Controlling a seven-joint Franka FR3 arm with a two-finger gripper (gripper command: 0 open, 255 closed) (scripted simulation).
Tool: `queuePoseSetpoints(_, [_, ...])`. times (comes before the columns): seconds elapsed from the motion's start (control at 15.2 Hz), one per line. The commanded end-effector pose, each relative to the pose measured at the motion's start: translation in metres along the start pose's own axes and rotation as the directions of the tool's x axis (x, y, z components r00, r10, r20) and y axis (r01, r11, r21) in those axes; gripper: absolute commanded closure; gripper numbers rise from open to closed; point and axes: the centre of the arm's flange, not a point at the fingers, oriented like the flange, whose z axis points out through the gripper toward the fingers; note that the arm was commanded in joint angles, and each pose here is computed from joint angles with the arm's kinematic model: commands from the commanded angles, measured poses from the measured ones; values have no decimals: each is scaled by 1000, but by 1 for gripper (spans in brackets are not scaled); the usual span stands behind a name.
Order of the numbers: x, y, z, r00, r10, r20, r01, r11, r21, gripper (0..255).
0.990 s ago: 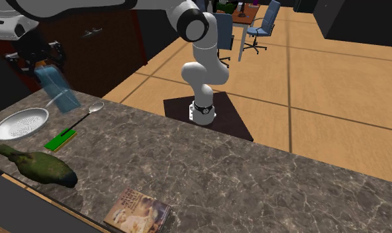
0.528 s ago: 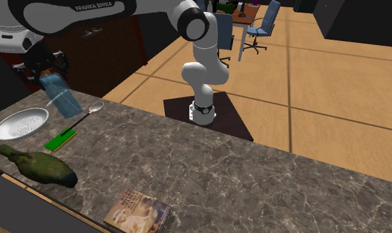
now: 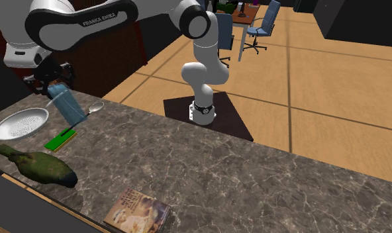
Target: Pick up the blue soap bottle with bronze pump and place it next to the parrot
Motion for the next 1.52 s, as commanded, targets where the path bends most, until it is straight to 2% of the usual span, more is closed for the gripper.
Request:
queuePoseSetpoints(0.0, [3, 1, 10, 1000, 0, 0, 0, 1000, -1, 255])
queuePoseSetpoints(1.45, [28, 0, 123, 1000, 0, 0, 0, 1000, -1, 255])
